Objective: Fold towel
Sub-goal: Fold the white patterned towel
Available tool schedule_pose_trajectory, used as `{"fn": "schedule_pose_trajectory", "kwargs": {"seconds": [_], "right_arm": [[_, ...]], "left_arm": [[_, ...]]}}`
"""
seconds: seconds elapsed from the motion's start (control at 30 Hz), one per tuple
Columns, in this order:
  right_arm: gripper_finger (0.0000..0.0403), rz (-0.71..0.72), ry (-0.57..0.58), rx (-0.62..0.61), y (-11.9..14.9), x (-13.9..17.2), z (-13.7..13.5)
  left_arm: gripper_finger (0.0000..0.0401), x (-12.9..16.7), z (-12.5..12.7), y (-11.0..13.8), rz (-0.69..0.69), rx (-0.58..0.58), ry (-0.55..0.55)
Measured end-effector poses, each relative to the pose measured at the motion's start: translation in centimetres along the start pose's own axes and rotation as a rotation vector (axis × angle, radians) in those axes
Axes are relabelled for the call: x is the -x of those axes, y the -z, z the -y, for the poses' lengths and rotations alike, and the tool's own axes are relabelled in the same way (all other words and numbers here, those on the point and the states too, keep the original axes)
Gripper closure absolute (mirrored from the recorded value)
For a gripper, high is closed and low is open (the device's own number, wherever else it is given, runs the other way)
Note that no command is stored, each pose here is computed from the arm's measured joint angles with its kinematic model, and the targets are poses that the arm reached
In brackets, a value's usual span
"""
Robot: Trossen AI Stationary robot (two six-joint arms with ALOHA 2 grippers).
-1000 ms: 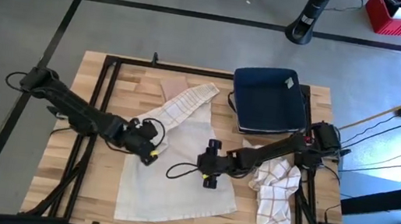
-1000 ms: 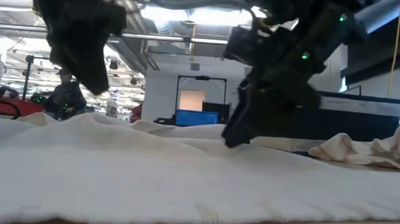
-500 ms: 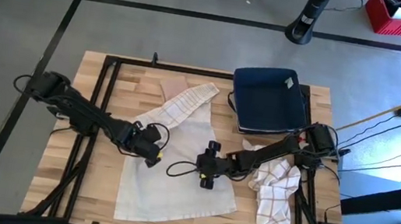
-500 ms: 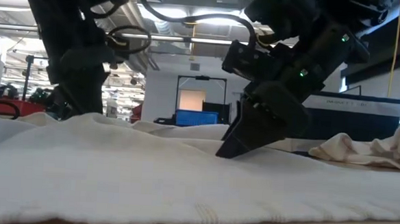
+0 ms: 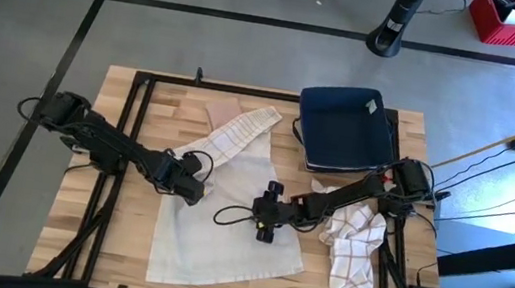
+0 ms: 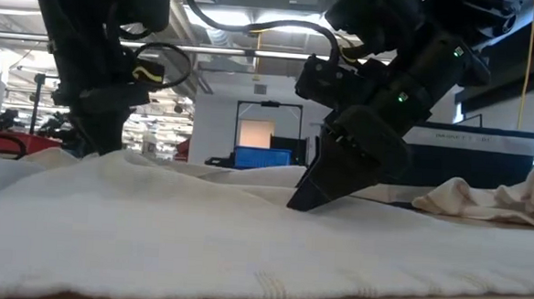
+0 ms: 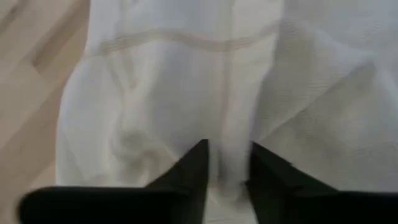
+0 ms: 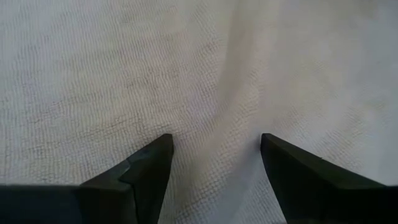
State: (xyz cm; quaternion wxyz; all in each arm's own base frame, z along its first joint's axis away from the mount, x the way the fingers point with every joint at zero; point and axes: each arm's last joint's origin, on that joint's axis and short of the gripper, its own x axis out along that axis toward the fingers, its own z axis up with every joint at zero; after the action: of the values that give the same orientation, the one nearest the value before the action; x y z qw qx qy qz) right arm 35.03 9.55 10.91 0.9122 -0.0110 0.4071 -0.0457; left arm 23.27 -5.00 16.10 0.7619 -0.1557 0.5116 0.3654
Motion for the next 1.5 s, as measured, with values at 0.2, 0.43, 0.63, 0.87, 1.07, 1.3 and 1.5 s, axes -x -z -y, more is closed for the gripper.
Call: {"fn": "schedule_pose_trajectory", "kwargs": {"seconds": [0.2,0.43,0.63,0.87,1.07,1.3,1.5], "right_arm": [[0.0155,0.017,-0.020,-0.005,-0.1,-0.1,-0.1],[0.0155,0.020,-0.031,-0.007,-0.2,-0.1,-0.1],[0.0155,0.022,-0.040,-0.008,-0.2,-0.1,-0.2],[0.0155,0.023,-0.054,-0.009,-0.3,-0.1,-0.2],[0.0155,0.023,-0.055,-0.009,-0.3,-0.1,-0.2],[0.0155,0.022,-0.060,-0.009,-0.3,-0.1,-0.2],[0.0155,0.020,-0.064,-0.009,-0.2,0.0,-0.3]], "left_arm": [[0.0389,2.6,-1.6,-2.1,0.131,-0.056,-0.162],[0.0397,4.3,-6.0,-5.2,0.339,-0.033,-0.492],[0.0388,3.0,-9.7,-7.6,0.297,-0.038,-0.713],[0.0396,1.5,-14.0,-10.0,0.239,0.039,-0.905],[0.0389,0.3,-16.5,-12.5,0.220,0.057,-0.951],[0.0336,-0.8,-18.8,-14.0,0.148,0.048,-0.753],[0.0256,-1.3,-20.4,-12.9,-0.008,0.052,-0.665]]}}
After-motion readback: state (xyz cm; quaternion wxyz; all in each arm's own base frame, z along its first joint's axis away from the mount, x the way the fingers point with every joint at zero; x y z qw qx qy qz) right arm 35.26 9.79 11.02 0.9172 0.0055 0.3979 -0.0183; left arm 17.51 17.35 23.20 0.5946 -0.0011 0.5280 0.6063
